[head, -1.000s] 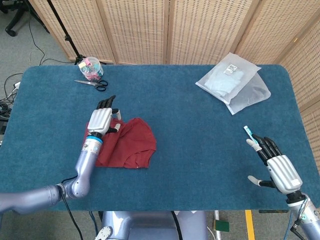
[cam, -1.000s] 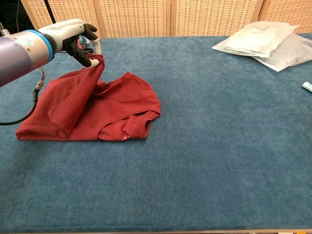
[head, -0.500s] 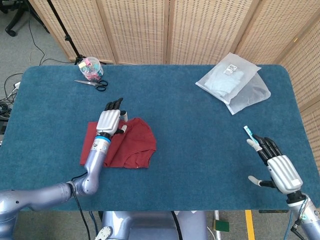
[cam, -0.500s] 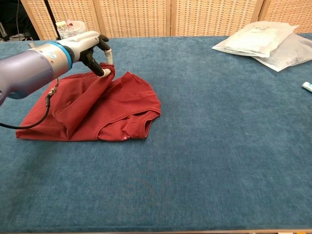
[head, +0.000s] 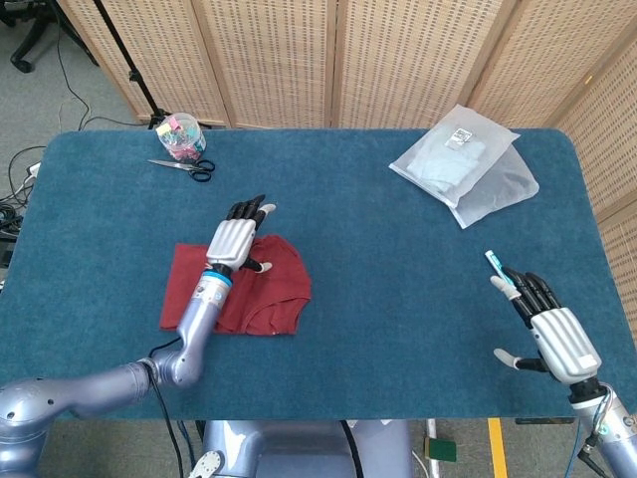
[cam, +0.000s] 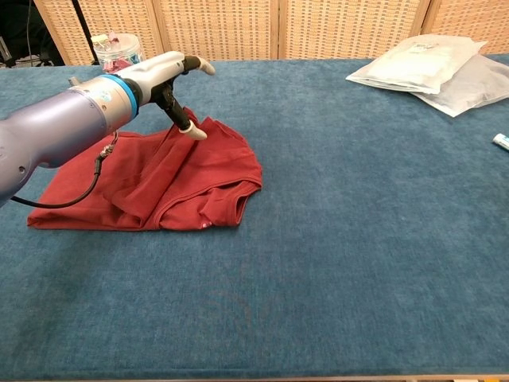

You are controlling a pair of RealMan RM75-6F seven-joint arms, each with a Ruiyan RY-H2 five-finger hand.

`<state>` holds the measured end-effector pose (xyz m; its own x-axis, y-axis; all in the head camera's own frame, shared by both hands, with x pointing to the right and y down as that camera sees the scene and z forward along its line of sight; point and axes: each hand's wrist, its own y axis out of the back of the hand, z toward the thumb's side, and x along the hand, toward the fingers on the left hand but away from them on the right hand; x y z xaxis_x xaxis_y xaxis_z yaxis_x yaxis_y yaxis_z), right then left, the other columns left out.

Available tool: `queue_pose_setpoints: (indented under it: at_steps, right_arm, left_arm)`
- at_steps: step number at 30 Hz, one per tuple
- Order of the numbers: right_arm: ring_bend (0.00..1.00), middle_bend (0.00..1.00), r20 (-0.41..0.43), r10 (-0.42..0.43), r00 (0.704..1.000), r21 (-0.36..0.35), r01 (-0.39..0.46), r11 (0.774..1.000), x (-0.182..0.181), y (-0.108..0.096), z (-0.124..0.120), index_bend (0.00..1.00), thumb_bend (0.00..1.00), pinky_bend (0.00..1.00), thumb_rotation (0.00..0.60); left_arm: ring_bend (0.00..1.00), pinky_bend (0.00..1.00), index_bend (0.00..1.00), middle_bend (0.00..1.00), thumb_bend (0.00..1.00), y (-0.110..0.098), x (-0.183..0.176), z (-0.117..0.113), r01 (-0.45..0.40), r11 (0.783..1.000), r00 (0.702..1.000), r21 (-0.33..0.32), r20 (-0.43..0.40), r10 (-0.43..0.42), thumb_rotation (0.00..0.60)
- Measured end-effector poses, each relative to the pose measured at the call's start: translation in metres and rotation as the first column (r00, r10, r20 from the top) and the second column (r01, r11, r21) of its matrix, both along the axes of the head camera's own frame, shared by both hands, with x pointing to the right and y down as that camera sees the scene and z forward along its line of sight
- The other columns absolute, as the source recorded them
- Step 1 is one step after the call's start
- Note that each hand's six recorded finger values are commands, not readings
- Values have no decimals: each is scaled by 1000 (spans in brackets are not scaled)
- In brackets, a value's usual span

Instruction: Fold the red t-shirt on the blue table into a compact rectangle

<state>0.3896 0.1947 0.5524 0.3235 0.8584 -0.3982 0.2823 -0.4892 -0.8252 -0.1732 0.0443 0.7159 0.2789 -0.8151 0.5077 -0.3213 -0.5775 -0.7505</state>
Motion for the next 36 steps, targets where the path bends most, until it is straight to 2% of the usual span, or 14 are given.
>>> queue_pose_setpoints:
  at_steps: [7,12,14,16,19,22,28,36]
  right_arm:
    - [0,0,1,-10,1000,4,10,1000,-2,2,-1,0,53,0,600]
    - [0,0,1,-18,1000,5,18,1000,-5,4,-1,0,53,0,600]
    - [0,0,0,-18,1000,6,18,1000,-5,4,-2,0,53,0,600]
    - [0,0,0,-17,1000,6,17,1000,-5,4,-2,0,53,0,600]
    - [0,0,0,-14,1000,7,14,1000,-4,4,-2,0,53,0,600]
    - [0,0,0,-15,1000,6,15,1000,-5,4,-2,0,53,0,600]
    - [0,0,-3,-17,1000,3,17,1000,-6,4,-1,0,53,0,600]
    - [0,0,1,-12,1000,5,12,1000,-4,4,-2,0,53,0,600]
  left_arm:
    - [0,0,0,0,13,3,-22,-26,-34,996,997,81,-72,40,600]
    - [0,0,1,0,65,18,-48,-42,-106,985,987,133,-104,120,600]
    - [0,0,37,0,112,27,-60,-47,-141,979,981,150,-114,159,600]
    - [0,0,140,0,166,37,-71,-51,-170,972,974,161,-123,191,600]
    - [0,0,252,0,224,57,-93,-51,-221,962,961,160,-133,243,600]
    - [0,0,301,0,259,74,-115,-48,-273,950,950,152,-114,291,600]
    - [0,0,334,0,279,89,-150,-37,-327,934,939,146,-59,338,600]
    - [0,0,373,0,290,115,-153,-24,-398,912,910,101,-82,406,600]
